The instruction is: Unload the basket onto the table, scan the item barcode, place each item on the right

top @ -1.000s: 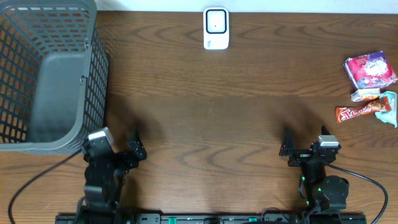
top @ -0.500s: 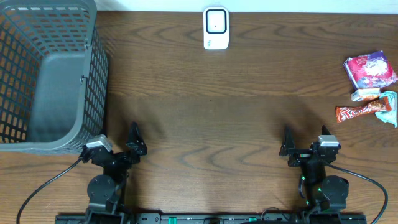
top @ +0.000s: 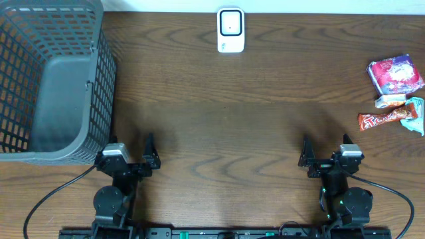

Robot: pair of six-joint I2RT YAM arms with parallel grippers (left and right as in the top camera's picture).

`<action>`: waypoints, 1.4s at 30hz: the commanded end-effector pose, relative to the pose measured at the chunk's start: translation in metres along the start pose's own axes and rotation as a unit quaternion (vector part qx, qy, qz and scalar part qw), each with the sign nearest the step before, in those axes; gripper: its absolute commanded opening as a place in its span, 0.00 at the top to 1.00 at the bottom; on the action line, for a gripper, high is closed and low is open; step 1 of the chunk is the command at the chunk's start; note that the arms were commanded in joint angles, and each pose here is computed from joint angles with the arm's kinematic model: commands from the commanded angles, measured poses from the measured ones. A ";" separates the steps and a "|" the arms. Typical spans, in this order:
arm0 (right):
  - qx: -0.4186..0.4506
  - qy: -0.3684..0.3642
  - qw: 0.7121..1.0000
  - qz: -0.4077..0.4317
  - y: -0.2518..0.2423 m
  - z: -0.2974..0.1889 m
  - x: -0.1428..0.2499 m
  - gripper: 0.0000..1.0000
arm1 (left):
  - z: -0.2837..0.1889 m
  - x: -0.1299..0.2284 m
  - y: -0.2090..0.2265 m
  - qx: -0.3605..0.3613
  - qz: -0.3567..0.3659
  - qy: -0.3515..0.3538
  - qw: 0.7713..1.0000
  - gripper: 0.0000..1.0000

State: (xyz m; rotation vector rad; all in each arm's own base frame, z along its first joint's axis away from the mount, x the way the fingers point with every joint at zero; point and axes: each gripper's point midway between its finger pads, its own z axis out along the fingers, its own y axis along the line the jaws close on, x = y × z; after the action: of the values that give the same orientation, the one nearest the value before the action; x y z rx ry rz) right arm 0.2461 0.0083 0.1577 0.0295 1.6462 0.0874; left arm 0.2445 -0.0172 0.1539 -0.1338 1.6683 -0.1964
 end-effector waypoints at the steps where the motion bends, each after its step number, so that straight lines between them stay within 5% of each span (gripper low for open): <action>1: 0.006 -0.001 1.000 -0.006 -0.003 0.000 0.001 0.01 | 0.000 0.018 -0.002 0.012 0.063 0.029 0.997 0.02; 42: 0.006 -0.001 1.000 -0.006 -0.003 0.000 0.001 0.01 | 0.000 0.017 0.006 -0.008 0.097 0.028 0.995 0.02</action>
State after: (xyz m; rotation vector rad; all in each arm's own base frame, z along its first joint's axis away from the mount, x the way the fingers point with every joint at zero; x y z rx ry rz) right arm 0.2461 0.0083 0.1577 0.0295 1.6462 0.0874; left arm 0.2440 -0.0208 0.1532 -0.0029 1.6757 -0.1092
